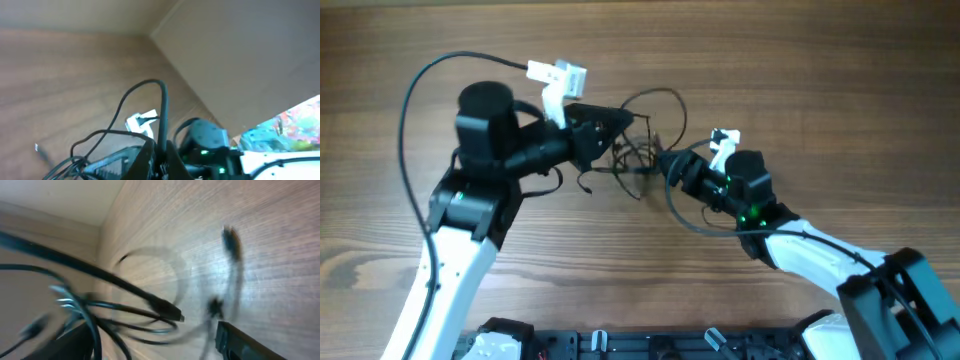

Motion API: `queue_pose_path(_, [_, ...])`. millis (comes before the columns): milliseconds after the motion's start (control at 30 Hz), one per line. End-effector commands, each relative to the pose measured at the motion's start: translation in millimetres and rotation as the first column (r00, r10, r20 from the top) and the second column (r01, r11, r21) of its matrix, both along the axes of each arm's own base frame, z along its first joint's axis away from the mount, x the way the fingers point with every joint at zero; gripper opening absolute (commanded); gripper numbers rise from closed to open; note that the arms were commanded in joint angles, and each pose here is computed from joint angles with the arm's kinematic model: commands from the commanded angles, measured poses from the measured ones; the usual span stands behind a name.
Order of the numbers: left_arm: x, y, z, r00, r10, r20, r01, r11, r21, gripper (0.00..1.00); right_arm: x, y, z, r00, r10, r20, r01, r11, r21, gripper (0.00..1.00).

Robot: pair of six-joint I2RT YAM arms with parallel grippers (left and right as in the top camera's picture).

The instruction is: Untangle cables

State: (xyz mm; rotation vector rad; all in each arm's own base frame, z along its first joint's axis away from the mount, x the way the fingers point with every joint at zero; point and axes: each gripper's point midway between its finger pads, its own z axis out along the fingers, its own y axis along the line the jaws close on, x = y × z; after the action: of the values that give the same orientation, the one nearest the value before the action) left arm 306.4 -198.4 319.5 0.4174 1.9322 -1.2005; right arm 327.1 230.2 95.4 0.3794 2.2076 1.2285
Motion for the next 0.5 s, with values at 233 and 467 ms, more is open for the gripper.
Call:
queue_pose_path(233, [0.6, 104.6, 61.4, 0.941, 0.336, 0.037, -0.328, 0.935, -0.136, 0.04, 36.9, -110.1, -19.2, 0.962, -0.259, -0.085, 0.248, 0.961, -0.123, 0.76])
queue_pose_path(467, [28.5, 121.5, -0.5, 0.892, 0.398, -0.214, -0.418, 0.906, -0.059, 0.04, 34.2, -175.9, 5.6, 0.935, -0.353, -0.04, 0.344, 0.927, -0.147, 0.77])
